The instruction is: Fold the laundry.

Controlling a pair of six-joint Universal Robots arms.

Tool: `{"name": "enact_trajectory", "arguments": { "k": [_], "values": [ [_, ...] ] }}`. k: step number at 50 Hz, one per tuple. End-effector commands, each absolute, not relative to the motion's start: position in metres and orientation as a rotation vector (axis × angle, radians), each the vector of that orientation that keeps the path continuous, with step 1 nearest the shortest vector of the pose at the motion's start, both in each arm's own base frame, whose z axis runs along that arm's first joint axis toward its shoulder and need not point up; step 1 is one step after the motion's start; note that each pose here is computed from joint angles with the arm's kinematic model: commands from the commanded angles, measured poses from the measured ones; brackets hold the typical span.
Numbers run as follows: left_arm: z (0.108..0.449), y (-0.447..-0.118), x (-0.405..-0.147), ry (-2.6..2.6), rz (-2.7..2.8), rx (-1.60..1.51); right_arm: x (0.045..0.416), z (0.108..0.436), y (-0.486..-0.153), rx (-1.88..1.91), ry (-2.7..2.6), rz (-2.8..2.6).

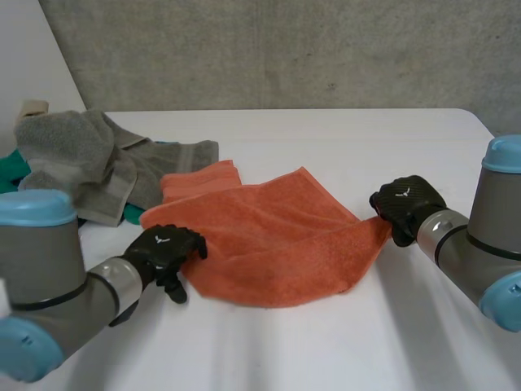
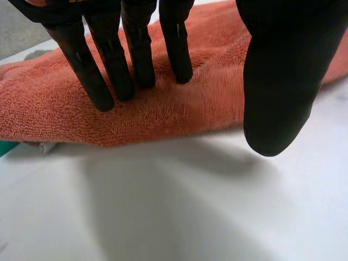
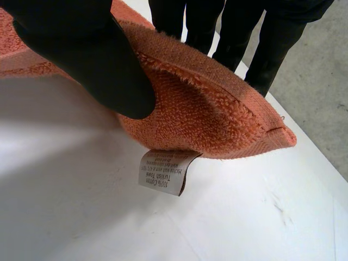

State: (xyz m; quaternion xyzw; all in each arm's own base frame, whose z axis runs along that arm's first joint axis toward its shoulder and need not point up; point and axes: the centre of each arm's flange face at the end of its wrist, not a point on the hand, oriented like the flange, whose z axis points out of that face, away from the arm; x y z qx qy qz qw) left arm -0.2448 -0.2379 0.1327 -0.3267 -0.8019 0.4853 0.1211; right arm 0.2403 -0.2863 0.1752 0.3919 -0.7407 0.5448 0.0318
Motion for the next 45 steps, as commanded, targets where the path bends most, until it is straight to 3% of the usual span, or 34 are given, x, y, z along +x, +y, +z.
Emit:
{"name": "enact_trajectory", "arguments": {
  "k": [1,10,15,22,24,28,33,38,45],
  "values": [
    [0.121,-0.258,-0.258,-2.351,1.483,-1.038,0.238,0.174,-0.286,1.200,-2.283,1.674],
    [0.187,-0.258,-0.257,-2.297,1.797,-0.894,0.235,0.201,-0.281,1.178,-2.232,1.734],
    [0.268,-0.236,-0.244,-2.082,2.046,-0.778,0.226,0.234,-0.271,1.204,-2.192,1.709],
    [0.341,-0.208,-0.227,-1.871,2.224,-0.741,0.216,0.277,-0.263,1.275,-2.101,1.715],
    [0.349,-0.209,-0.225,-1.857,2.243,-0.734,0.216,0.286,-0.263,1.280,-2.086,1.745],
    [0.342,-0.228,-0.227,-1.915,2.217,-0.737,0.220,0.296,-0.267,1.273,-2.076,1.819],
    [0.309,-0.270,-0.238,-2.044,2.134,-0.759,0.231,0.282,-0.277,1.258,-2.146,1.833],
    [0.257,-0.316,-0.257,-2.161,2.028,-0.813,0.248,0.241,-0.286,1.255,-2.273,1.771],
    [0.197,-0.334,-0.276,-2.310,1.849,-0.865,0.257,0.198,-0.307,1.133,-2.310,1.718]
  ]
}}
